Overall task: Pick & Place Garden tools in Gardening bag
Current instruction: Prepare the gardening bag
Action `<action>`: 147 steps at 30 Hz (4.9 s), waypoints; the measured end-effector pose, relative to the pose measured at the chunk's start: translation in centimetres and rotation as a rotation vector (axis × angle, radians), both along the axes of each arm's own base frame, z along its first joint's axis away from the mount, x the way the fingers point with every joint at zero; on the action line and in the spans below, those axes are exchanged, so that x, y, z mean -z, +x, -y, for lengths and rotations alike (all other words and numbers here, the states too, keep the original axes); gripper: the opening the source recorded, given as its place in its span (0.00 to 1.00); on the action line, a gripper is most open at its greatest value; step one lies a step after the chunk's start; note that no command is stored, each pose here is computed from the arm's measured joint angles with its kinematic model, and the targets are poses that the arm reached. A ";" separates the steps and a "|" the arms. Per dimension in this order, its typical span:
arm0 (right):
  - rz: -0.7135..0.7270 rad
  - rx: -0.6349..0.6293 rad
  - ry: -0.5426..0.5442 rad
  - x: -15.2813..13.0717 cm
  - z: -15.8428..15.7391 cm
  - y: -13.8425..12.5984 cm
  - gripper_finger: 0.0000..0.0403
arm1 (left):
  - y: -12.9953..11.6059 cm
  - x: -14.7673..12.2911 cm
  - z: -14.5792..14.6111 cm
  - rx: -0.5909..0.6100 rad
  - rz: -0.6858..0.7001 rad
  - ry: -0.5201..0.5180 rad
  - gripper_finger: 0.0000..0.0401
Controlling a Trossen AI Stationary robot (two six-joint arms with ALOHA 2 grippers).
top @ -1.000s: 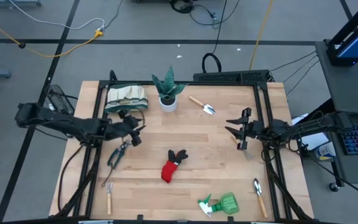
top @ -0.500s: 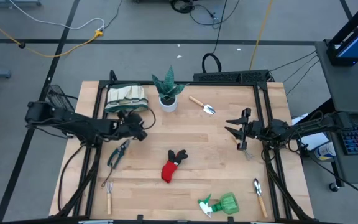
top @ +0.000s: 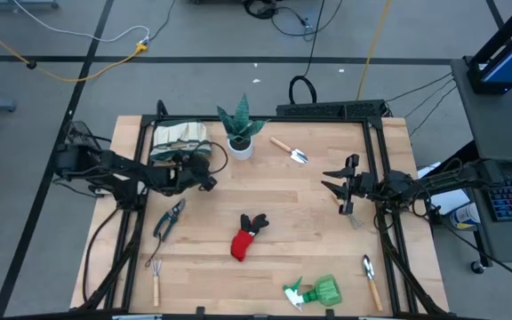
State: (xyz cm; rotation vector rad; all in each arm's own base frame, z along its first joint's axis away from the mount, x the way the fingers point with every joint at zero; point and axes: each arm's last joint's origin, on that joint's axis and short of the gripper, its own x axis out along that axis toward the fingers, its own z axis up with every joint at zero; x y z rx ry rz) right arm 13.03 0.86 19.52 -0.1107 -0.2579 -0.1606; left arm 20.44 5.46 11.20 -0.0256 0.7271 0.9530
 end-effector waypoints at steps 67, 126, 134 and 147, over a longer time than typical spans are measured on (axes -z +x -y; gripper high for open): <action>-0.004 -0.009 0.022 0.1 0.0 0.0 0.29 | 0.0 -1.0 -0.2 0.153 0.012 -0.080 0.13; -0.011 -0.008 0.019 0.1 0.0 0.0 0.29 | 0.0 1.4 -6.6 0.010 0.010 0.041 0.01; -0.009 -0.014 0.039 0.1 0.0 0.0 0.29 | -0.1 -1.6 -3.9 0.120 0.115 -0.055 0.01; 0.002 -0.014 0.045 0.0 0.0 0.0 0.29 | -3.2 -5.7 0.3 0.175 0.273 -0.289 0.01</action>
